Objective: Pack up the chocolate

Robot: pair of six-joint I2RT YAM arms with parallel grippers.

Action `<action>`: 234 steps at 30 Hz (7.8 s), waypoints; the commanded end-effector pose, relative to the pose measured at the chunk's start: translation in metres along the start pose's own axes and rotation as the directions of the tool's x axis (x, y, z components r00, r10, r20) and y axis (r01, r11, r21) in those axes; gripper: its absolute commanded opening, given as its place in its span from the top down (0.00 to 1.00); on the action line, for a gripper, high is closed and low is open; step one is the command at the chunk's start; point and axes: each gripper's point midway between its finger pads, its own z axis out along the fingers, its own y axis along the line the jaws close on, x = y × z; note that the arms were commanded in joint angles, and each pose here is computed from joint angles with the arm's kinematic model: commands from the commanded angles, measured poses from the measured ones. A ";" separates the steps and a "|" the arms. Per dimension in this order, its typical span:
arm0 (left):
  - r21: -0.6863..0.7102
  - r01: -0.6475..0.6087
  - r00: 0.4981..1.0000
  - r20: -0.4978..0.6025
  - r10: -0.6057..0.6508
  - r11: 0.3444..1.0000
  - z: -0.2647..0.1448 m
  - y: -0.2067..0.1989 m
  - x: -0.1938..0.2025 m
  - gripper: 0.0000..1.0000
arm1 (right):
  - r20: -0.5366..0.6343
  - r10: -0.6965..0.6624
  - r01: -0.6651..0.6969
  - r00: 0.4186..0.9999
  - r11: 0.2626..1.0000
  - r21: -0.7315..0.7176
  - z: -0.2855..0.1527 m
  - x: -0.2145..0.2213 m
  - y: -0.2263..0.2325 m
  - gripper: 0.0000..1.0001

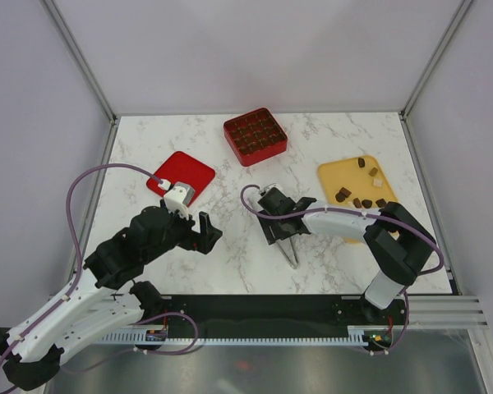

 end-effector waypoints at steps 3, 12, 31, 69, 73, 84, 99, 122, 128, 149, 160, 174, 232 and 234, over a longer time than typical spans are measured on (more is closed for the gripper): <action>-0.023 -0.013 1.000 0.026 0.013 1.000 0.000 0.004 -0.006 0.00 | 0.019 -0.011 0.010 1.000 0.999 0.043 -0.042 -0.024 -0.010 0.27; -0.024 -0.015 1.000 0.019 0.015 1.000 0.001 0.004 -0.005 0.00 | 0.055 0.032 -0.034 0.998 0.999 0.027 -0.094 -0.059 -0.023 0.37; -0.009 -0.010 1.000 0.007 0.010 1.000 0.002 0.001 -0.002 0.00 | 0.156 0.271 -0.302 0.950 0.925 0.232 -0.133 -0.113 -0.157 0.44; -0.011 -0.029 0.998 -0.050 0.028 1.000 0.012 0.000 0.007 0.00 | 0.145 0.526 -0.544 0.838 0.783 0.302 -0.060 -0.098 -0.322 0.53; -0.012 -0.029 0.998 -0.053 0.029 0.999 0.013 0.000 0.007 0.00 | 0.140 0.529 -0.546 0.837 0.788 0.284 -0.058 -0.098 -0.319 0.56; -0.012 -0.031 0.998 -0.052 0.030 0.999 0.013 0.000 0.006 0.00 | 0.149 0.548 -0.566 0.823 0.774 0.282 -0.078 -0.097 -0.313 0.69; -0.019 -0.029 0.999 -0.028 0.029 0.999 0.009 0.002 0.003 0.00 | 0.253 0.426 -0.460 0.869 0.883 0.095 -0.123 -0.175 -0.237 0.73; -0.017 -0.029 0.999 -0.022 0.029 0.999 0.008 0.002 0.002 0.00 | 0.259 0.200 -0.233 0.945 0.967 0.102 -0.055 -0.251 -0.138 0.74; -0.015 -0.030 0.999 -0.031 0.030 0.999 0.009 0.002 0.003 0.00 | 0.247 0.194 -0.220 0.949 0.972 0.080 -0.041 -0.246 -0.132 0.74; -0.020 -0.032 0.999 -0.032 0.032 0.999 0.009 0.003 0.004 0.00 | 0.252 0.184 -0.217 0.950 0.970 0.108 -0.034 -0.252 -0.137 0.59; -0.013 -0.031 0.999 -0.030 0.030 0.999 0.009 0.001 0.003 0.00 | 0.286 0.179 -0.223 0.941 0.966 0.129 -0.057 -0.260 -0.143 0.53; 0.066 -0.034 0.996 -0.079 0.039 0.997 0.013 -0.014 0.011 0.00 | 0.237 0.397 -0.456 0.887 0.837 0.302 -0.134 -0.149 -0.234 0.57; -0.098 -0.021 1.000 -0.015 0.020 0.995 0.020 0.013 -0.001 0.02 | 0.217 0.610 -0.646 0.763 0.733 0.211 -0.108 -0.099 -0.286 0.72; -0.107 -0.019 1.000 -0.004 0.019 0.994 0.018 0.015 -0.002 0.02 | 0.226 0.564 -0.601 0.794 0.783 0.161 -0.114 -0.125 -0.257 0.72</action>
